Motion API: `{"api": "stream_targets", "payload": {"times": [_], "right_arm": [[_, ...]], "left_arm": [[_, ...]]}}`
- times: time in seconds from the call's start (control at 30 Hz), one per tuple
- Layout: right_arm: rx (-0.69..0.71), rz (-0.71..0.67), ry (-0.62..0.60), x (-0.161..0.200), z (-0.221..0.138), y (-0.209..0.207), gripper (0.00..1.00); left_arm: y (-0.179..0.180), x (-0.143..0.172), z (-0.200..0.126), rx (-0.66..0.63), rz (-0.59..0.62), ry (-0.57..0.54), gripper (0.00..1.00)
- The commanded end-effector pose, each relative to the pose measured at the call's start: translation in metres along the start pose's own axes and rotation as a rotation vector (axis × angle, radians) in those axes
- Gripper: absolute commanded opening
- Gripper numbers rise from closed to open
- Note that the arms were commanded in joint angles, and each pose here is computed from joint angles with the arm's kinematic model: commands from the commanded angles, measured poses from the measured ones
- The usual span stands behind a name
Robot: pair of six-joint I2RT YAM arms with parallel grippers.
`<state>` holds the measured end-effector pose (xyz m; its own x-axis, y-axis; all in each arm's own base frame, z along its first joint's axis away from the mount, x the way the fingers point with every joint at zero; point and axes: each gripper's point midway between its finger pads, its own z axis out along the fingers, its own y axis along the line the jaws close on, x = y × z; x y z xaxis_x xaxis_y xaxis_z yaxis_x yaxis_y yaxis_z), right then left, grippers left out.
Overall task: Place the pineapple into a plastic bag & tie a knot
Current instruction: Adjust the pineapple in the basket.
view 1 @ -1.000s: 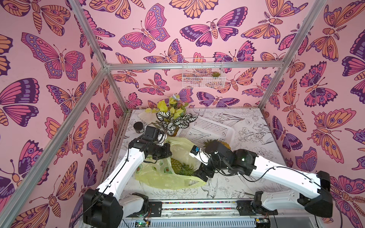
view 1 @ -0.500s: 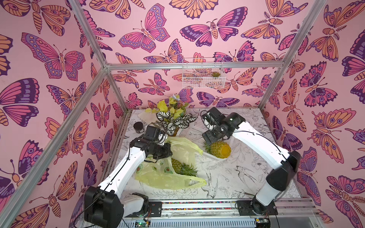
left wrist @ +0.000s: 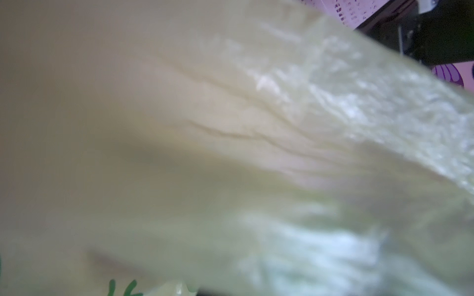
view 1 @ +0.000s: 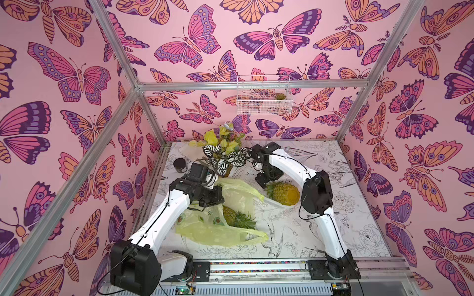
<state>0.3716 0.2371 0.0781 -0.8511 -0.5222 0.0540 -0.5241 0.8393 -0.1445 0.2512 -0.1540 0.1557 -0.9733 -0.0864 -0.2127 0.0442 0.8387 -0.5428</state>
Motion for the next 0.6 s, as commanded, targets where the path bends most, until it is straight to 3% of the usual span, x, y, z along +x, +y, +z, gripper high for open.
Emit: {"api": "stream_targets", "payload": {"times": [0.0, 0.2, 0.27, 0.43, 0.5, 0.57], "right_arm": [[-0.046, -0.015, 0.022, -0.002, 0.008, 0.005, 0.83], [-0.018, -0.039, 0.089, -0.001, 0.043, 0.005, 0.66], [-0.021, -0.042, 0.096, -0.001, 0.050, 0.006, 0.55], [-0.075, -0.039, 0.078, -0.002, 0.040, 0.012, 0.12], [-0.086, -0.038, 0.058, -0.002, 0.029, 0.013, 0.02], [-0.098, -0.031, 0.024, -0.003, 0.012, 0.011, 0.00]], "left_arm": [[0.007, 0.007, 0.008, -0.022, -0.017, 0.056, 0.00], [0.007, 0.004, 0.012, -0.026, -0.035, 0.070, 0.00], [0.008, 0.003, 0.013, -0.029, -0.039, 0.071, 0.00], [0.010, 0.003, 0.013, -0.038, -0.045, 0.069, 0.00], [0.010, 0.003, 0.013, -0.039, -0.048, 0.068, 0.00], [0.010, 0.003, 0.013, -0.041, -0.048, 0.066, 0.00]]}}
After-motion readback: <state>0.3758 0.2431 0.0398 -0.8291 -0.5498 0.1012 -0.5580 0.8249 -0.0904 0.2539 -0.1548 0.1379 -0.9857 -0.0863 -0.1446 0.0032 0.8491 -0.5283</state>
